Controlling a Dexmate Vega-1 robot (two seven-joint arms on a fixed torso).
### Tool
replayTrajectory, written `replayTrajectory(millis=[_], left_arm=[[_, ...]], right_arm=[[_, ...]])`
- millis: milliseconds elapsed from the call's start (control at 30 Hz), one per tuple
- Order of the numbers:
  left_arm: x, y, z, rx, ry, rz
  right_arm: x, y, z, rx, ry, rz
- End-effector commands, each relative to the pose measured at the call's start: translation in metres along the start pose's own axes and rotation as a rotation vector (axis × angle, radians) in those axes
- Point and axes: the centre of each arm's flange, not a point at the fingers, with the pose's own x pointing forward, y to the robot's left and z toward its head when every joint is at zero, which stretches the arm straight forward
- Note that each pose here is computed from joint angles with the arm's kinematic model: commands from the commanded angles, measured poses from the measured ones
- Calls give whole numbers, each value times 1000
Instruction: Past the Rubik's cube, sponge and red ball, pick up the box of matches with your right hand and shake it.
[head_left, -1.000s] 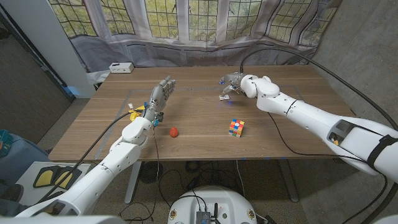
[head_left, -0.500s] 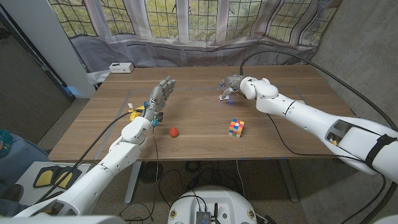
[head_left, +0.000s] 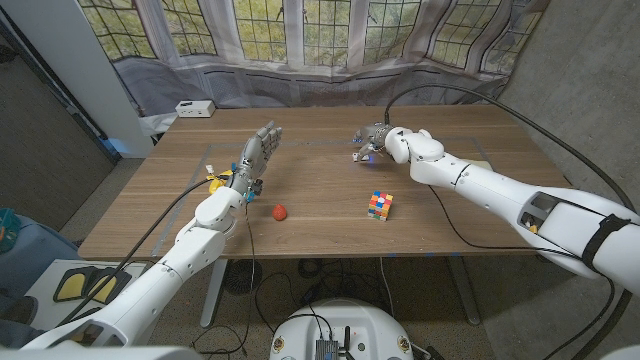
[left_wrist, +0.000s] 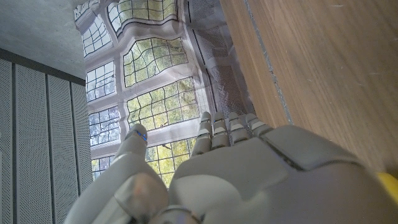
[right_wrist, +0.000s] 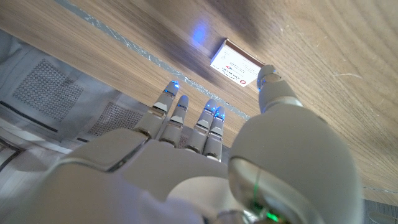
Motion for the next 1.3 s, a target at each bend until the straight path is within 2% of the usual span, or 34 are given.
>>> replayTrajectory(millis=[33,433,733,867,1300], left_arm=[[1,1,-2,-4,5,3],[4,-3,-3,-3,5,-9],[5,-4,-2,-3,7,-10],[4,-5,-3,-3,11,-11],[1,-5,-3,-3,17,-8]], right_arm=[[5,9,-1,-23,11,-3],[6,16,-8,-31,32,-4],[7,21,-4,-47,29,-11],[6,24,0,-90,30,-30],[4,36,3,-165,42,-50]])
